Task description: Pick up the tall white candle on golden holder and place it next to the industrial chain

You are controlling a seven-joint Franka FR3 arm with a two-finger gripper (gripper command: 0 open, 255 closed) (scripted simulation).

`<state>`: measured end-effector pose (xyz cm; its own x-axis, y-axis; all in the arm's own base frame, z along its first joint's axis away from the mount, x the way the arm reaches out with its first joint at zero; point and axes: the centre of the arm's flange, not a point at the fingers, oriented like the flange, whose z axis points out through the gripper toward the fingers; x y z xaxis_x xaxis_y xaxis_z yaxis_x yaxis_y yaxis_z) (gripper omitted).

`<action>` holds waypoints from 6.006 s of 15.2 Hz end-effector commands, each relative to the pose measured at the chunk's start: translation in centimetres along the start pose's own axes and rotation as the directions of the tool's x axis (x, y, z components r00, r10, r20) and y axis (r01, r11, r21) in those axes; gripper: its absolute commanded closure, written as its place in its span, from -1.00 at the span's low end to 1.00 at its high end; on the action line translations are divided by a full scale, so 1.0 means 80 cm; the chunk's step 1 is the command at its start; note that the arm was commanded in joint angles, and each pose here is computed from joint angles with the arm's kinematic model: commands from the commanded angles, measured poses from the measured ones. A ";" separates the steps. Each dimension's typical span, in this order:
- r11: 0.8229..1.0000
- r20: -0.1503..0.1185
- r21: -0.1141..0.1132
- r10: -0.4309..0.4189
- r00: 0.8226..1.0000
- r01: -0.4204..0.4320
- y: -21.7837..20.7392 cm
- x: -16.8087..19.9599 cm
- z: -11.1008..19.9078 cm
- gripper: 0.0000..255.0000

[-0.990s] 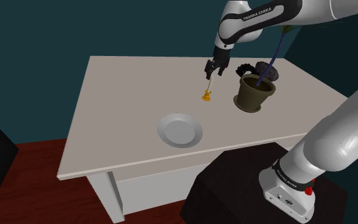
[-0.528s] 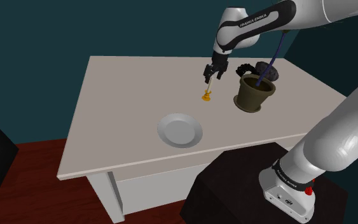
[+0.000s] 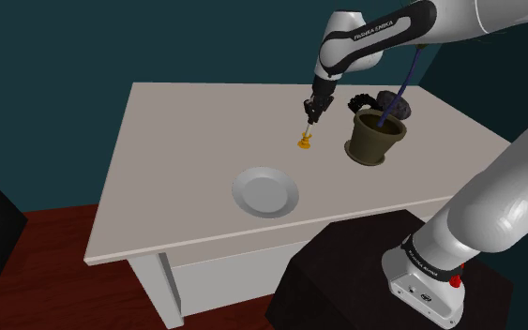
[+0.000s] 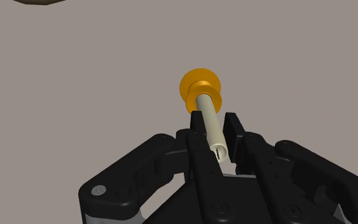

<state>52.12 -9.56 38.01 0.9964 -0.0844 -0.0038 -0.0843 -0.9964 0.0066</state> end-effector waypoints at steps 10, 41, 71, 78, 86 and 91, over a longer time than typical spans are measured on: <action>1.000 0.000 0.000 0.000 1.000 0.000 0.000 0.000 -0.026 1.00; 1.000 0.000 0.000 0.000 1.000 0.000 0.002 -0.001 -0.231 1.00; 1.000 0.000 0.000 0.000 1.000 0.000 0.360 -0.061 -0.282 1.00; 1.000 0.000 0.000 0.000 1.000 0.000 0.474 -0.080 -0.282 1.00; 1.000 0.000 0.000 0.000 1.000 0.000 0.554 -0.094 -0.262 1.00; 1.000 0.000 0.000 0.000 1.000 0.000 0.554 -0.094 -0.229 1.00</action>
<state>41.08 -52.96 57.17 0.9964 -0.0846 -0.0046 -0.0846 -0.9964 0.0063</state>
